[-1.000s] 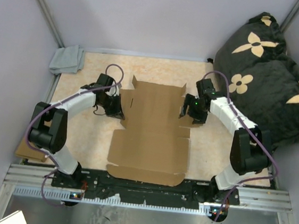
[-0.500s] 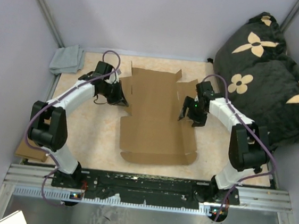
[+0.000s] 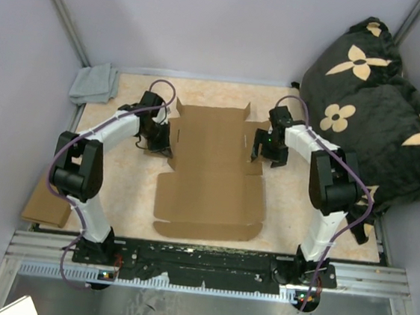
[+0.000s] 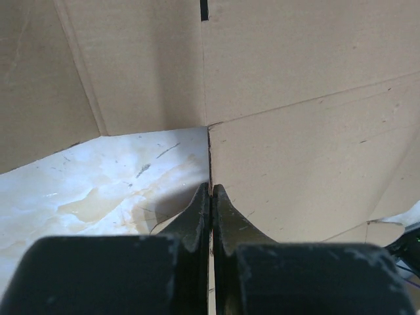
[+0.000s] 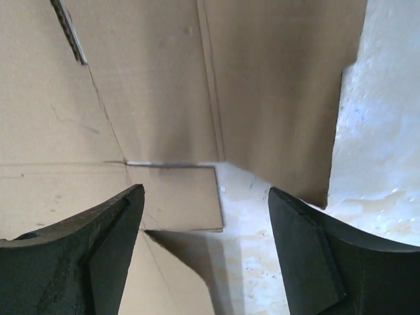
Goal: Fold the paper box
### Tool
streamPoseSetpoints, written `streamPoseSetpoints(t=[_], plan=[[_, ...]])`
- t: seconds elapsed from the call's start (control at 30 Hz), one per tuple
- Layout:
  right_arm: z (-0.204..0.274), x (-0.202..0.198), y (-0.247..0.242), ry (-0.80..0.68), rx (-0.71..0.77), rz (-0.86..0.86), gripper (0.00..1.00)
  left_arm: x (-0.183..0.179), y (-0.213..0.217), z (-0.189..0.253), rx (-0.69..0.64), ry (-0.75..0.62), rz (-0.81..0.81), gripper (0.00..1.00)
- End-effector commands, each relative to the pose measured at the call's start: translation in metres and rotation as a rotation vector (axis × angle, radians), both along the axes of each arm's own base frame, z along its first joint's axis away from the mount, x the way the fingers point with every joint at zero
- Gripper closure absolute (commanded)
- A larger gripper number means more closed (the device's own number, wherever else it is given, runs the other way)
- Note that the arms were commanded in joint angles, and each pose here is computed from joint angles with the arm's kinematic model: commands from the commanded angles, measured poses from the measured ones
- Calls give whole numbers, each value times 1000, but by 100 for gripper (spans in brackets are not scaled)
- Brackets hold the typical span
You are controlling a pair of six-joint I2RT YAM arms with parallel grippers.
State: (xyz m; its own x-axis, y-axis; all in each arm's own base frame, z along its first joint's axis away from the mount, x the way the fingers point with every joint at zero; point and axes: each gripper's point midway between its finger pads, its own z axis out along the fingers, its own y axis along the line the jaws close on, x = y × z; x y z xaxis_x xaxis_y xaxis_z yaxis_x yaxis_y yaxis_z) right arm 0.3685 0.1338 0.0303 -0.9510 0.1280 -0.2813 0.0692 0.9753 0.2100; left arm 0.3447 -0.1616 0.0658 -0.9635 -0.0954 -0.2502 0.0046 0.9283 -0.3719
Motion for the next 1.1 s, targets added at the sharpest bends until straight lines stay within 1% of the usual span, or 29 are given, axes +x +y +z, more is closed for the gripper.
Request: streamPoseSetpoints(t=[0.0,0.1,0.3,0.57,0.73,0.9,1.07], plan=[[5,22,-4,-59,-38,28,23,15,6,10,37,-59,-5,100],[5,21,-3,-44,-31,40,23,17,4,10,30,-62,1,100],[3,2,8,-22,20,51,23,17,2,8,16,-59,5,100],[-3,-9,41,7,64,95,24,14,0,-1,14,-37,-10,100],[-3,-13,48,19,74,96,25,14,0,-3,10,-34,-9,100],[12,-11,52,-3,99,103,25,14,-1,-4,5,-32,-7,100],[41,-6,64,-48,143,116,25,14,-2,-5,3,-30,-6,100]])
